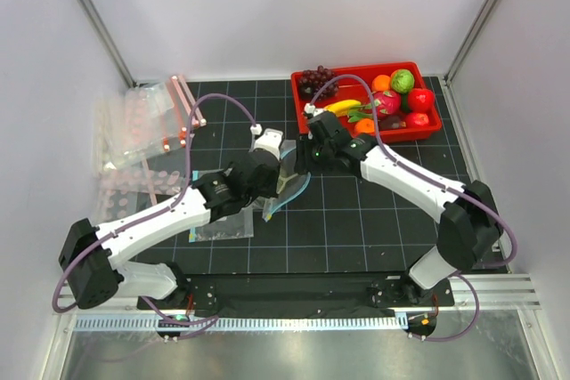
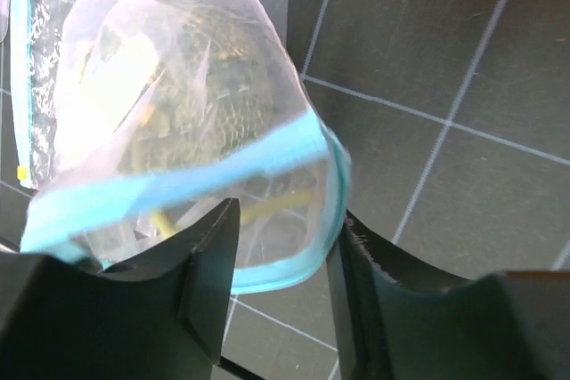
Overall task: Place the food in the zip-top bag and seal the zipper
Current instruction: Adjust the zipper food storage bag at the center of the board.
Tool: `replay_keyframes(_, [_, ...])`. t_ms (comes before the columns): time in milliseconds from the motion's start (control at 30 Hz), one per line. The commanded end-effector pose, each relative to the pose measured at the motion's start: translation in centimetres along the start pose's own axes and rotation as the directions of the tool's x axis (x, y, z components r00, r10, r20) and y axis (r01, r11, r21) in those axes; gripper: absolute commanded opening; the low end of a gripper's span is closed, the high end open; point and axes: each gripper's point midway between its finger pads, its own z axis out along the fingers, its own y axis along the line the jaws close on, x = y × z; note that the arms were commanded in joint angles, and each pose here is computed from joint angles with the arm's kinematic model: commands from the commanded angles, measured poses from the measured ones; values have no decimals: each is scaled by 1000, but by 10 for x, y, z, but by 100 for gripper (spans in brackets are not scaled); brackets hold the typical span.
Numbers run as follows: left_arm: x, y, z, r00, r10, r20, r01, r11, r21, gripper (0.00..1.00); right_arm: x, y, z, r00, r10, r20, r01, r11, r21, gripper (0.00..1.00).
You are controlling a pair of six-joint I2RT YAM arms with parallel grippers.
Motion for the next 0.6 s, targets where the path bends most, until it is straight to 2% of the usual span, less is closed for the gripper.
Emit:
replay_keyframes(0, [-35, 8, -6, 995, -55, 82, 56, 998, -4, 0, -26, -6, -26, 991, -6, 136, 2, 999, 34, 50])
replay_keyframes(233, [-56, 16, -2, 990, -139, 25, 138, 990, 28, 0, -40, -11, -61, 964, -89, 249, 82, 996, 41, 52])
replay_keyframes(267, [-56, 15, -3, 990, -141, 20, 140, 990, 34, 4, -33, -9, -62, 964, -110, 243, 109, 994, 16, 52])
replay_keyframes(300, [-59, 15, -3, 989, -146, 21, 145, 989, 33, 7, -43, 2, -76, 940, -138, 312, 158, 986, -42, 52])
replay_keyframes(333, [-59, 15, -3, 989, -147, 21, 146, 989, 29, 8, -29, 8, -73, 941, -150, 302, 187, 977, -100, 52])
replay_keyframes(400, [-60, 18, -2, 989, -148, 13, 148, 989, 16, 10, -38, 14, -82, 920, -125, 371, 185, 974, -132, 53])
replay_keyframes(433, [-65, 22, -2, 987, -160, 20, 160, 987, 11, 9, -41, 15, -88, 914, -114, 390, 181, 974, -139, 53])
replay_keyframes(500, [-67, 21, 0, 983, -182, 13, 182, 983, 33, 0, -42, 17, -91, 912, -93, 400, 167, 974, -153, 53])
replay_keyframes(567, [-73, 21, 1, 977, -210, 34, 208, 977, 45, 0, -41, 26, -89, 913, -69, 403, 165, 964, -209, 54])
